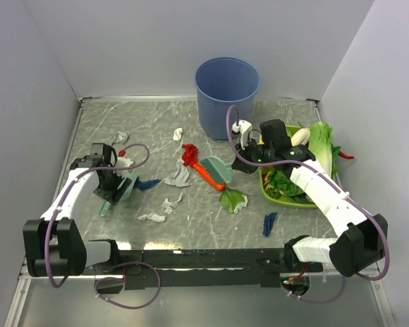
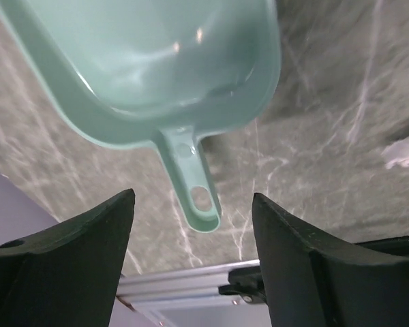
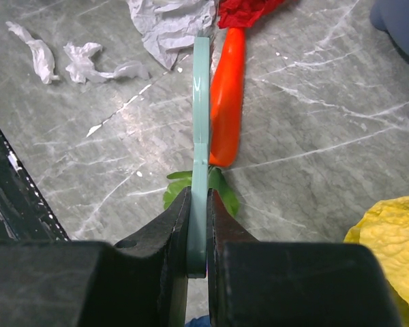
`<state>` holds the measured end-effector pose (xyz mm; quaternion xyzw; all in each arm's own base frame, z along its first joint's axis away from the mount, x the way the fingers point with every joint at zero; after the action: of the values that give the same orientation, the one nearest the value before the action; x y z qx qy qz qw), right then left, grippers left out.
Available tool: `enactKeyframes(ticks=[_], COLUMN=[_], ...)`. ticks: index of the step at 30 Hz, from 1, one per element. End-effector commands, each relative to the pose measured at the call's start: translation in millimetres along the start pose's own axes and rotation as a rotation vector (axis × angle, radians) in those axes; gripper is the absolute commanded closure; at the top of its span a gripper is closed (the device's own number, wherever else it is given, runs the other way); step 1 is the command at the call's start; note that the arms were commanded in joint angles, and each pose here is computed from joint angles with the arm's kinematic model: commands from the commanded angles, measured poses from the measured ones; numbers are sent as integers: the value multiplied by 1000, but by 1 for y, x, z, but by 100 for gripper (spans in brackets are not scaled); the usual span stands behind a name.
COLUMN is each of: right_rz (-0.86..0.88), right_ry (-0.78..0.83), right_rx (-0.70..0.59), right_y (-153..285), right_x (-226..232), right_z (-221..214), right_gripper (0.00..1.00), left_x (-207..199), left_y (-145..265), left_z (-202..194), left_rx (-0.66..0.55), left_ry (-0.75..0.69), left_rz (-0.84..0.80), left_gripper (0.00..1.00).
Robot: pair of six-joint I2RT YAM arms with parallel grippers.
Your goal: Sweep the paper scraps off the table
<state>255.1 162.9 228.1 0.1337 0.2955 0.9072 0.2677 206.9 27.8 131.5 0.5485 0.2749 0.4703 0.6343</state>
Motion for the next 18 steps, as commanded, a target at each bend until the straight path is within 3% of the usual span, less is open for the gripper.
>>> enactKeyframes(ticks=[1, 12, 18], right_rz=[-5, -17, -19], right_ry=[24, 19, 17], right_rx=[-77, -78, -83], right_y=[5, 9, 10], right_x=[-1, -1, -1], right_z=[17, 13, 15], right_gripper=[100, 100, 100], left_x=[0, -13, -4], left_y=[-10, -34, -37], left_z=[-18, -56, -52], left_rx=[101, 208, 191], left_ry=[53, 55, 86], left_rz=[13, -15, 55], left_gripper=[26, 29, 35])
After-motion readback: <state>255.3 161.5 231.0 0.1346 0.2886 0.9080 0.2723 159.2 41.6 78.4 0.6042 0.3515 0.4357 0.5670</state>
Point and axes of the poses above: each gripper's point midway between its finger pads, its own y axis back along the fingers, its own x axis along the line the jaws close on, z = x × y, the point moved 5 cm from there along y, back along the fingers, and after that the axes turned 3 degrees about y, right-handed, at the moved point
